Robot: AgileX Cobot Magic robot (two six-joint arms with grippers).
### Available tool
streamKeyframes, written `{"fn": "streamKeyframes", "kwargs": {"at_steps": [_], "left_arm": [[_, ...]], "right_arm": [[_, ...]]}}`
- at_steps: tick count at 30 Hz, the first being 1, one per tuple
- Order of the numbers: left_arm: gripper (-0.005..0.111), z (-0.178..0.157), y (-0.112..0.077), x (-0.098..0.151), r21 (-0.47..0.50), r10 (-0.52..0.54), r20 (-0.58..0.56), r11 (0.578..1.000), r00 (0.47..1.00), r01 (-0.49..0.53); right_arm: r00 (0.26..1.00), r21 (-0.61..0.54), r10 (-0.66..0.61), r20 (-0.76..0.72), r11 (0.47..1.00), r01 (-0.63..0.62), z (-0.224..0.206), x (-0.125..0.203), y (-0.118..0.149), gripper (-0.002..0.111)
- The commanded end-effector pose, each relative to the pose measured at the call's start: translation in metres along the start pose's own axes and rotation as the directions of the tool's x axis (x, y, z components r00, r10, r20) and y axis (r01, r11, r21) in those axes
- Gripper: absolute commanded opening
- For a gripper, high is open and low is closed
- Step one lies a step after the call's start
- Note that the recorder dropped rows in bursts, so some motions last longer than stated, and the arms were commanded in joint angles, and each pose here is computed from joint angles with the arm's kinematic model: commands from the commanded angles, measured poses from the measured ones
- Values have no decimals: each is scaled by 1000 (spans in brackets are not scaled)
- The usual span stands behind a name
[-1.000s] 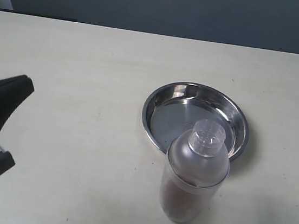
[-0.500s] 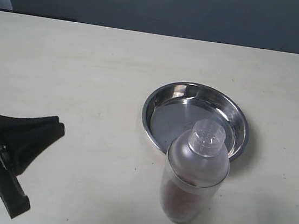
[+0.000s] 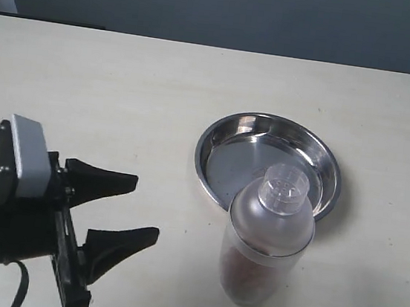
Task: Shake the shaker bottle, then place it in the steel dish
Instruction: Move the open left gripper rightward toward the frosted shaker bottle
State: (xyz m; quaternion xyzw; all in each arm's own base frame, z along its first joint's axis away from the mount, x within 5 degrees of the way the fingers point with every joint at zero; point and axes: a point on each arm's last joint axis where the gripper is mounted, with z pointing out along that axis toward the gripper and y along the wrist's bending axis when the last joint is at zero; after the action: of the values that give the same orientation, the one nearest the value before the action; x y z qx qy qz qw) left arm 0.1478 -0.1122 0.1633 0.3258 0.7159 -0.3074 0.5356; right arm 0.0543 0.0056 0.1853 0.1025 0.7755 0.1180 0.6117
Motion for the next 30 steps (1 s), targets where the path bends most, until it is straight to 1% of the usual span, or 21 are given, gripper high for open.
{"fn": "streamKeyframes", "kwargs": {"at_steps": [1, 4, 6, 7, 8, 9, 11, 13, 15, 18, 20, 22, 25, 27, 30], "left_arm": [[68, 19, 5, 3, 67, 18, -38, 998, 999, -15], [68, 27, 11, 5, 54, 26, -54, 998, 998, -23], [68, 30, 14, 8, 42, 84, -82, 996, 993, -81], [67, 30, 15, 8, 34, 96, -79, 995, 992, -94], [66, 30, 16, 7, 25, 87, -72, 996, 994, -85], [66, 30, 15, 5, 26, 66, -53, 998, 996, -65], [65, 30, 13, 1, 44, -16, -6, 999, 1000, 17], [65, 30, 10, -3, 75, -8, 38, 997, 999, 5], [65, 30, 9, -6, 93, 28, 76, 995, 997, -35], [65, 31, 7, -5, 117, 39, 106, 992, 994, -51], [65, 33, 8, -1, 123, 27, 94, 992, 995, -39], [65, 36, 8, 7, 133, 10, 59, 991, 998, -18], [65, 39, 4, 22, 200, 1, -12, 980, 1000, 1], [68, 41, 2, 33, 236, -7, -62, 971, 998, 21], [74, 45, 4, 47, 232, -33, -117, 971, 993, 60]], "right_arm": [[1000, -3, -6, 12, 1000, 6, 0, -1, 0, -1], [1000, -3, -6, 12, 1000, 6, 0, -1, 0, -1], [1000, -3, -6, 12, 1000, 6, 0, -1, 0, -1], [1000, -3, -6, 12, 1000, 6, 0, -1, 0, -1], [1000, -3, -6, 12, 1000, 6, 0, -1, 0, -1], [1000, -3, -6, 12, 1000, 6, 0, -1, 0, -1], [1000, -3, -6, 12, 1000, 6, 0, -1, 0, -1], [1000, -3, -6, 12, 1000, 6, 0, -1, 0, -1], [1000, -3, -6, 12, 1000, 6, 0, -1, 0, -1], [1000, -3, -6, 12, 1000, 6, 0, -1, 0, -1], [1000, -3, -6, 12, 1000, 6, 0, -1, 0, -1], [1000, -3, -6, 12, 1000, 6, 0, -1, 0, -1], [1000, -3, -6, 12, 1000, 6, 0, -1, 0, -1], [1000, -3, -6, 12, 1000, 6, 0, -1, 0, -1], [1000, -3, -6, 12, 1000, 6, 0, -1, 0, -1]]}}
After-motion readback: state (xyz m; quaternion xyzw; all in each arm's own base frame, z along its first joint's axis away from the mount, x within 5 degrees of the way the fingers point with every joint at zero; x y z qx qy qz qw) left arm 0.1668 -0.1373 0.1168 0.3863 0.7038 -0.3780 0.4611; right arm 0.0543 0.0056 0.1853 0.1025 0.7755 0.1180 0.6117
